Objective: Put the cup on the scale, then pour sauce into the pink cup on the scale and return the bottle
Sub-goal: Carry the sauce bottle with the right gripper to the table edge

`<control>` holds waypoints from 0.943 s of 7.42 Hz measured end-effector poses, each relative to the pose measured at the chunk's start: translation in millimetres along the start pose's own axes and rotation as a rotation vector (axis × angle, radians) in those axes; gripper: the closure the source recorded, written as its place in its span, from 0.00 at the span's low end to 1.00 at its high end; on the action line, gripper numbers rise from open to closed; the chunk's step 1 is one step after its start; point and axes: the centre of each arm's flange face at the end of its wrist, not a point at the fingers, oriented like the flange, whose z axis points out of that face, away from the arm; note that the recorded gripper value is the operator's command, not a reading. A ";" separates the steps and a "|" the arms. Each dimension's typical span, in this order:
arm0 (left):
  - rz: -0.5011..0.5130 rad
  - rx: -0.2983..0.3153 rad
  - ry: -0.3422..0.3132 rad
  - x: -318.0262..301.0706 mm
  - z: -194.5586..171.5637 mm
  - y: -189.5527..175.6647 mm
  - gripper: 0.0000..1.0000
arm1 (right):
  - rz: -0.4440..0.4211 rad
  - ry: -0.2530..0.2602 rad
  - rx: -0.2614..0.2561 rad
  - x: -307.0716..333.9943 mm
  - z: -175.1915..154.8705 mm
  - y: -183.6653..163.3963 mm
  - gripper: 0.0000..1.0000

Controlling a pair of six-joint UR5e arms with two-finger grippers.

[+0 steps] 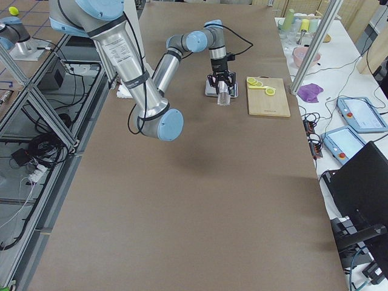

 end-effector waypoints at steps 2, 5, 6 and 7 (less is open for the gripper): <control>0.005 0.005 -0.001 2.5 -2.6 -1.7 0.02 | 0.020 -0.077 0.102 23.8 18.2 26.5 1.00; 0.011 0.008 -0.002 3.9 -4.1 -2.4 0.02 | 0.015 -0.194 0.258 43.4 31.1 56.0 1.00; 0.011 0.009 -0.002 4.1 -4.3 -2.5 0.02 | 0.006 -0.226 0.311 43.0 38.7 65.7 1.00; 0.012 0.009 -0.002 4.2 -4.5 -2.6 0.02 | 0.000 -0.259 0.356 43.7 46.4 75.8 1.00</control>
